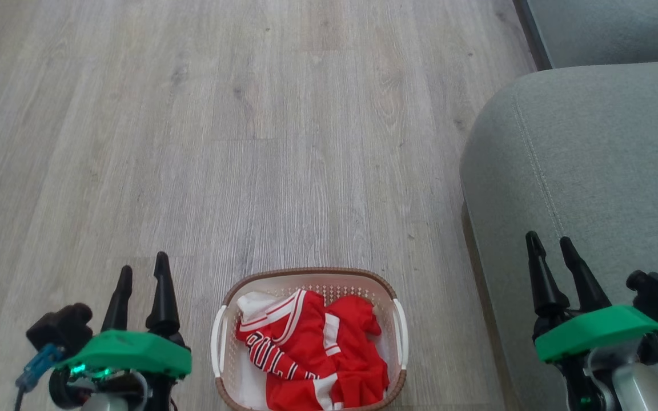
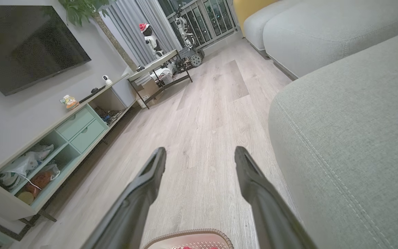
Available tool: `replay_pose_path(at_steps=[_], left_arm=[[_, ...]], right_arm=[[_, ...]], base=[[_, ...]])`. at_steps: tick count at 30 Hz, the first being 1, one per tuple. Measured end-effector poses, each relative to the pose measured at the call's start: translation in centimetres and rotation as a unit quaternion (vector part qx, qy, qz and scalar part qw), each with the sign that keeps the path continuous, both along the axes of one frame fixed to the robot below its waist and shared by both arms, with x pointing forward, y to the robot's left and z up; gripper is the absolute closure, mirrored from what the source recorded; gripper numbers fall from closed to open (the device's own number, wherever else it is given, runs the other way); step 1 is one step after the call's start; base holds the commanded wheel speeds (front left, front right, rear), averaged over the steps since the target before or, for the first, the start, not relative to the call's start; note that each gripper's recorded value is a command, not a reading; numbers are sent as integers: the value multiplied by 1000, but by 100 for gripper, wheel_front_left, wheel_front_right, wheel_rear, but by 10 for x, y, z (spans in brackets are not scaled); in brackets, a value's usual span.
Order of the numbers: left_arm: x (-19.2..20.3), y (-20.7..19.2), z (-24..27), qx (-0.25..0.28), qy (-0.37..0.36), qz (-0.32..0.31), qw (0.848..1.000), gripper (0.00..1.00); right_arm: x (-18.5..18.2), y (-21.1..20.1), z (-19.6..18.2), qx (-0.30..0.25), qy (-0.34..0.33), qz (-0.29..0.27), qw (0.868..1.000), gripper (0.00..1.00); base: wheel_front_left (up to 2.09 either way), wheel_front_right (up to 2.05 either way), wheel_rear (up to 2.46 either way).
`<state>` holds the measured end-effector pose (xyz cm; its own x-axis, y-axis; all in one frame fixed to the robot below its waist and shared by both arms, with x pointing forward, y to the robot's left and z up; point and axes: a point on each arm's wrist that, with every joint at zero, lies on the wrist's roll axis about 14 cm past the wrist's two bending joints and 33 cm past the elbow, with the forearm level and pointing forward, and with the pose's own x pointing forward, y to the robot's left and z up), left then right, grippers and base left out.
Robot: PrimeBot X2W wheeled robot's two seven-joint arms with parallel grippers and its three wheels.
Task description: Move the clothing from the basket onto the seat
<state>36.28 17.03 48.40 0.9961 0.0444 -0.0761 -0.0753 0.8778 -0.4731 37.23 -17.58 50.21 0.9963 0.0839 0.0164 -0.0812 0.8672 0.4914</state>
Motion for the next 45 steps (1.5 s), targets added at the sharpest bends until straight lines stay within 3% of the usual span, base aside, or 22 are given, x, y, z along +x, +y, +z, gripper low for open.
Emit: replay_pose_path(at_steps=[20, 39, 45], left_arm=[[-2, -7, 16, 119, -39, -9, 992, 0], [0, -18, 37, 233, -90, -19, 968, 0], [1, -19, 35, 237, -89, -21, 967, 0]], right_arm=[[4, 11, 20, -111, -54, 21, 992, 0], [4, 22, 30, -210, -97, 43, 972, 0], [7, 22, 32, -213, -101, 43, 971, 0]], base=[[0, 0, 0], [0, 0, 0], [0, 0, 0]])
